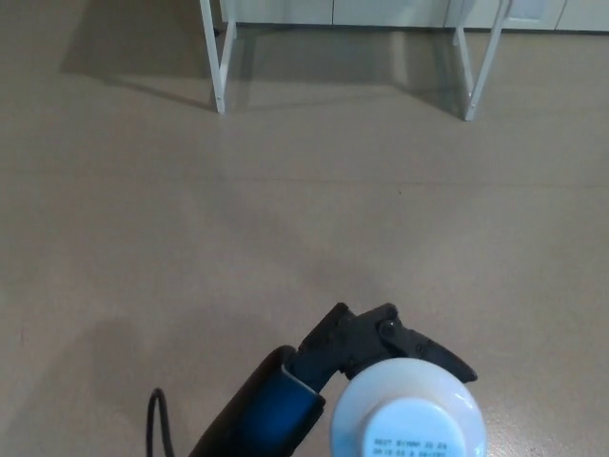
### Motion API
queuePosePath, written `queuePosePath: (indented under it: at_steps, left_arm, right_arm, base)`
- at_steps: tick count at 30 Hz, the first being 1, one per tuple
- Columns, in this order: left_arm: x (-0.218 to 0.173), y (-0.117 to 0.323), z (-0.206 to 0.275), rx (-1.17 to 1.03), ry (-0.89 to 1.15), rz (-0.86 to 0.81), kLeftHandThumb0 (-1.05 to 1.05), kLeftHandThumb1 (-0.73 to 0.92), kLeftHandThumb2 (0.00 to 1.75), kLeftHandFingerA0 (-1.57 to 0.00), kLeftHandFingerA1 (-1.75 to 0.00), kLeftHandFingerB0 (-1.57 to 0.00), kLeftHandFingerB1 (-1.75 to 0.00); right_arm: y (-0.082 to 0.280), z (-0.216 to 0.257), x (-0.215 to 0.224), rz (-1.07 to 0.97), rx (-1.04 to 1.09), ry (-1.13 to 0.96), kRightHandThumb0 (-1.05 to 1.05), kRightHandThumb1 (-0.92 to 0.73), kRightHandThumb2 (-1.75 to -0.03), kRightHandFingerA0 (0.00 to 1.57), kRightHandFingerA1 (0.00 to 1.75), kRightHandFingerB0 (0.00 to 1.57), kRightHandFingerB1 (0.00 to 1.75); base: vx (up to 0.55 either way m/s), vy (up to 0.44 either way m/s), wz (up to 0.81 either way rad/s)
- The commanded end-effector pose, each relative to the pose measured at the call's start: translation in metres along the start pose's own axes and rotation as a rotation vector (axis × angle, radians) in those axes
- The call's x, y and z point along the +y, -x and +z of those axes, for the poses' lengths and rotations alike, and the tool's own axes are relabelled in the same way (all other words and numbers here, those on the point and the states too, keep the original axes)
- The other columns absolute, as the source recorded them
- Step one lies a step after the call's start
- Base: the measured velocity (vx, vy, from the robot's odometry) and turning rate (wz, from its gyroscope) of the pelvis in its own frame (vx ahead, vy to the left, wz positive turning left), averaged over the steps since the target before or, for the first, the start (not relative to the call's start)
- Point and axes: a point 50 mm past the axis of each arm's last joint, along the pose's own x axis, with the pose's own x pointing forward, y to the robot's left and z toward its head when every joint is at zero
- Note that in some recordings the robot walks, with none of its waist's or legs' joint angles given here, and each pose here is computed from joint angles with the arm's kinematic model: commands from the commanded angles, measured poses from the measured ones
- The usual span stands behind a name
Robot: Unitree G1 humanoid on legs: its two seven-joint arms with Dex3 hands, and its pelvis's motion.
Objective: The robot picks up a bottle from a person using its left hand and walk towards the table in frontand put the bottle on the table.
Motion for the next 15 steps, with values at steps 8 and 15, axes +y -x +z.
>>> queuePosePath:
  at_steps: [8,15]
  left_arm:
    - [-0.0011,0.0036,0.0010,-0.025,-0.012,0.044,-0.12,0.69,0.86,-1.06,-1.39,-0.79,-1.20]
    - [-0.0018,0.0065,0.0021,-0.016,-0.020,0.042,-0.13,0.69,0.85,-1.05,-1.40,-0.80,-1.20]
  right_arm:
    - [-0.0001,-0.0005,-0.0073,0.014,0.004,0.046,-0.37,-0.74,-0.62,0.63,0.45,0.51,0.39]
    - [-0.0010,0.0001,-0.0058,0.025,0.012,0.071,-0.38,-0.74,-0.62,0.64,0.45,0.53,0.40]
  base:
    - [0.00,0.000,0.00]
    - [-0.02,-0.027,0.04]
